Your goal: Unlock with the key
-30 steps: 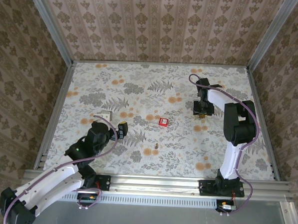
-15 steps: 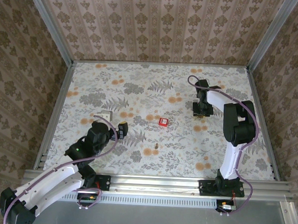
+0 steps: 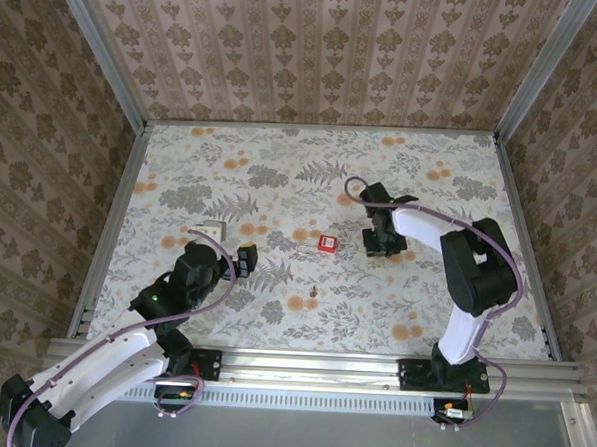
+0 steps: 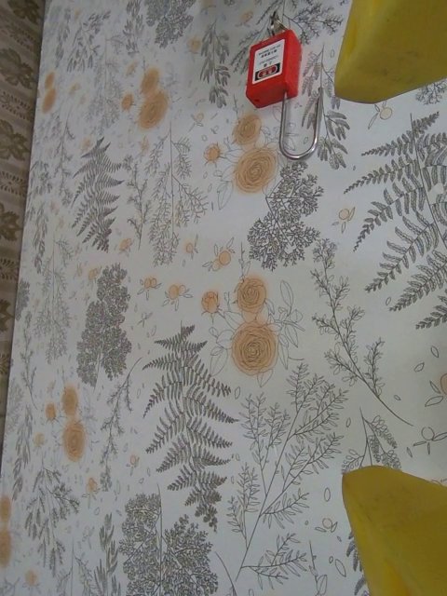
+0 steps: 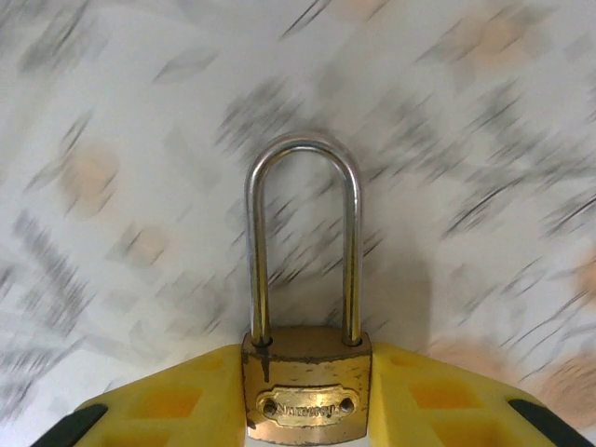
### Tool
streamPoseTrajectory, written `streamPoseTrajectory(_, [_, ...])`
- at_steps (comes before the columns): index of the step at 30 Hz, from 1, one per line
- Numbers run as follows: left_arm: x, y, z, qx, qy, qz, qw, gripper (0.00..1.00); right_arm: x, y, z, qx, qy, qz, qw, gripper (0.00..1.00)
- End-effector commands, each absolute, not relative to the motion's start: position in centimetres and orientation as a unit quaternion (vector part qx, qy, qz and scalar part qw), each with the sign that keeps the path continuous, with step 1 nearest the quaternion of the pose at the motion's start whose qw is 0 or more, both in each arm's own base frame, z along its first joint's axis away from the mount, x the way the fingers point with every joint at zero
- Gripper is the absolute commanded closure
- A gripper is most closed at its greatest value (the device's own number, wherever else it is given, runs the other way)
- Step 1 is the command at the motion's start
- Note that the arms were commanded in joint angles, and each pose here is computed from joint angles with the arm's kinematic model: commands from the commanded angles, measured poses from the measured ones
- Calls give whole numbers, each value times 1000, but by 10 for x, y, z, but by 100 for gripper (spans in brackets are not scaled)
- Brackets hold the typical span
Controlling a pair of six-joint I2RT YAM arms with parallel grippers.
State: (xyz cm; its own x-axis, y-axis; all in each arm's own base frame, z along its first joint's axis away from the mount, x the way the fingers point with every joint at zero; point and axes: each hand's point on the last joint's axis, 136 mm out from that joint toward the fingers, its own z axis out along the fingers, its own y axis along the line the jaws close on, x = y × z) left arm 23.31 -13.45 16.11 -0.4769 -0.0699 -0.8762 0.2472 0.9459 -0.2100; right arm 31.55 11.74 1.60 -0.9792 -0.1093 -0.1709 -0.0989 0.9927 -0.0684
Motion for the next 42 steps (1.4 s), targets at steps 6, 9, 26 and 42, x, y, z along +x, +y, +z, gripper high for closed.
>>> streamPoseTrajectory(6, [236,-140,176,55,833,-175,522,0,255,140,14,-50,998,8,42,64])
streamPoseTrajectory(9, [237,-141,176,52,832,-178,524,0,247,137,5,-46,998,-5,36,63])
streamPoseTrajectory(26, [234,-139,177,54,833,-176,522,0,257,160,85,-78,985,-39,146,45])
streamPoseTrajectory(42, [228,-130,179,47,832,-173,524,0,238,291,42,-156,978,-18,139,63])
